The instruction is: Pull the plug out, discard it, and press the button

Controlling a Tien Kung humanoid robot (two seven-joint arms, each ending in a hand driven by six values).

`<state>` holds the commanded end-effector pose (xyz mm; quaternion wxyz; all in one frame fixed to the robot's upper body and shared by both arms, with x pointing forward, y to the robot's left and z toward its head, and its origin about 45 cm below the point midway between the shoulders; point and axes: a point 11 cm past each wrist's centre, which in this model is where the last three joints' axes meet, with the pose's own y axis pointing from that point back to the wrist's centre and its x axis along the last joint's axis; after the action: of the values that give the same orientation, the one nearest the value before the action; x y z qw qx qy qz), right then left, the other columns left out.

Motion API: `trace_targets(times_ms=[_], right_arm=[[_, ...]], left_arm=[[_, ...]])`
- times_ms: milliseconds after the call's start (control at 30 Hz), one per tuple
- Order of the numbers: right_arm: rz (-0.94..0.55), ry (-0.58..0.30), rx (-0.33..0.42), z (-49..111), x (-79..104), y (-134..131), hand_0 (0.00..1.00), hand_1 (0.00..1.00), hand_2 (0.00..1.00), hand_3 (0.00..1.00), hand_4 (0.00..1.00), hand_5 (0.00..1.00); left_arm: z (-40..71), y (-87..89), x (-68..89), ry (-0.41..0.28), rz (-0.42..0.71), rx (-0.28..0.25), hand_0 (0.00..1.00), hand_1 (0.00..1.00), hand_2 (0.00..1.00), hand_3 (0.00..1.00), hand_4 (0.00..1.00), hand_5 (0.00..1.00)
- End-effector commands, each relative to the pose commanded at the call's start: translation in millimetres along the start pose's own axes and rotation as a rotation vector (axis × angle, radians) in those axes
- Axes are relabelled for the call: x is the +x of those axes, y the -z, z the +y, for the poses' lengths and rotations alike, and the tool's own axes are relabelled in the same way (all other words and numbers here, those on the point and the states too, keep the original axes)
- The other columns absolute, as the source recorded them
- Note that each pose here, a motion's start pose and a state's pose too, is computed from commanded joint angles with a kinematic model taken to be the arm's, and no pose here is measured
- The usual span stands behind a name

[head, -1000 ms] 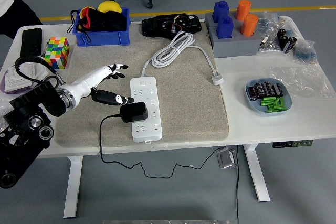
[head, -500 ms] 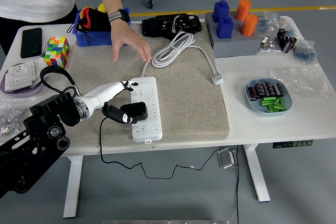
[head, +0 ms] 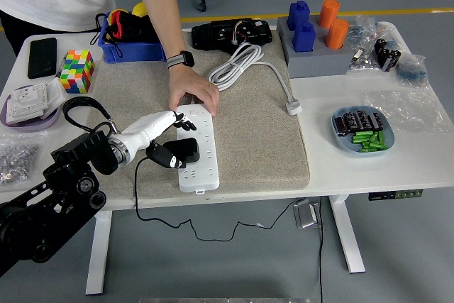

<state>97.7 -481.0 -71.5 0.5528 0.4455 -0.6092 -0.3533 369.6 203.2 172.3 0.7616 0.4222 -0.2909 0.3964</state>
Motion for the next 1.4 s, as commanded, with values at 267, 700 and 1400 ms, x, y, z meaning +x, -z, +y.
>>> trace_targets(times_ms=[267, 700, 1400], right_arm=[[0.004, -0.003, 0.000, 0.1, 1.4, 1, 0.749, 0.701, 0.711, 0.723, 0.782, 0.632], [0.009, -0.004, -0.003, 0.1, 2.2, -1, 0.749, 0.701, 0.711, 0.723, 0.783, 0.634], [0.000, 0.002, -0.004, -0.3, -1.4, -2, 0.749, 0.701, 0.711, 0.724, 0.782, 0.633]], left_arm=[[-2.1, -0.1, -2.5, 0.005, 0.034, -0.001, 0.458, 0.410, 0.420, 0.543, 0.804, 0.002], [-1.7, -0.7, -2.1, -0.019, 0.074, -0.022, 0.520, 0.317, 0.328, 0.500, 0.713, 0.002], [-2.7, 36.3, 47.5, -0.160, 0.114, 0.087, 0.508, 0.297, 0.314, 0.476, 0.705, 0.002]])
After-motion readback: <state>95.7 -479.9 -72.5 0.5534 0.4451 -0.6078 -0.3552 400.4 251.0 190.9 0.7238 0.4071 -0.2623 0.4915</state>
